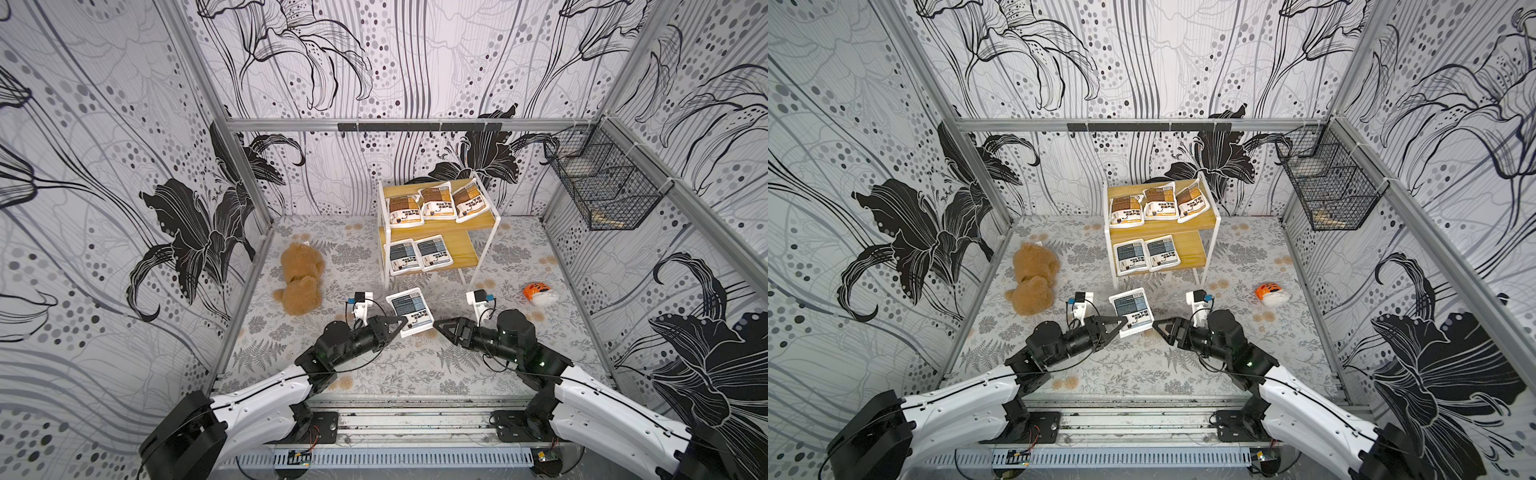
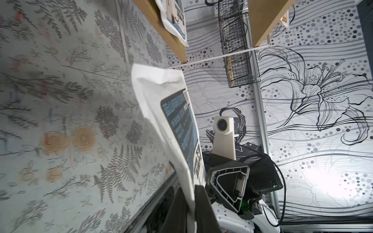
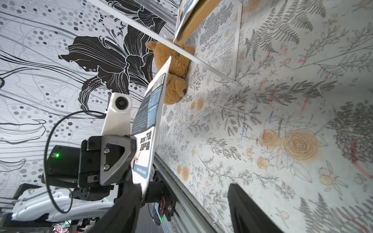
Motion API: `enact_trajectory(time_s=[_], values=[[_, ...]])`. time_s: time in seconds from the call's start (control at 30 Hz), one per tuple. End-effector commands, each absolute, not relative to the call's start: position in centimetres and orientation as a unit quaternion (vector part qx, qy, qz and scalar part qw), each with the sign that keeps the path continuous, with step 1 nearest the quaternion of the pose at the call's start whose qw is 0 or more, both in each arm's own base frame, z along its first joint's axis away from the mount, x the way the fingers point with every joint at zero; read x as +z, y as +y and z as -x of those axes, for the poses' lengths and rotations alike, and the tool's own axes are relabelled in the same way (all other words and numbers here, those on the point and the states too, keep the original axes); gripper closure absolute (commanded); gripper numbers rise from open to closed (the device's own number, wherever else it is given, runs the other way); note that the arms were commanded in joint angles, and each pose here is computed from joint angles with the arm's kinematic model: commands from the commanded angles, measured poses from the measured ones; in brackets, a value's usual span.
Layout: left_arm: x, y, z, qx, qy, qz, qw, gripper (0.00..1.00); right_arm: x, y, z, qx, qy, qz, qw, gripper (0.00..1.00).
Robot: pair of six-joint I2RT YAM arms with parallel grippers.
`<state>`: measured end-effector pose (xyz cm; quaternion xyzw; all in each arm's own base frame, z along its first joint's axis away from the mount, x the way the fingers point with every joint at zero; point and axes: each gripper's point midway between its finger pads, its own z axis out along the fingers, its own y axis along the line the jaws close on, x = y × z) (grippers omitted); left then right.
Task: Place the bagged coffee beans on the shelf by color
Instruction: Pick up the bagged coffee beans at the center of the board.
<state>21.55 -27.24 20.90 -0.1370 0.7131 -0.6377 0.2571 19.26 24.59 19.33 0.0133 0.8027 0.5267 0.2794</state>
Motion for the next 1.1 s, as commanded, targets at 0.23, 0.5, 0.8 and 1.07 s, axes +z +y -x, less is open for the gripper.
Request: enact_trajectory(time_s=[0.23, 0.5, 0.8, 1.07], values=[[27.4, -30.8, -23.8, -0.676, 0.647, 0.162, 0.314, 0.89, 24.9, 24.4, -19.6, 0.563, 0.764, -0.018, 0.316, 0.32], [27.5, -32.5, -23.9, -0.679, 0.646, 0.159, 0.309, 0.89, 26.5, 22.9, -20.2, 0.574, 0.734, -0.055, 0.358, 0.42], [27.7, -33.0, -23.7, -0.686, 0.643, 0.156, 0.305, 0.89, 26.3, 22.7, -20.8, 0.577, 0.728, -0.072, 0.365, 0.48], [27.7, -33.2, -23.6, -0.687, 0.643, 0.152, 0.302, 0.89, 26.5, 22.9, -21.2, 0.577, 0.725, -0.075, 0.368, 0.53]])
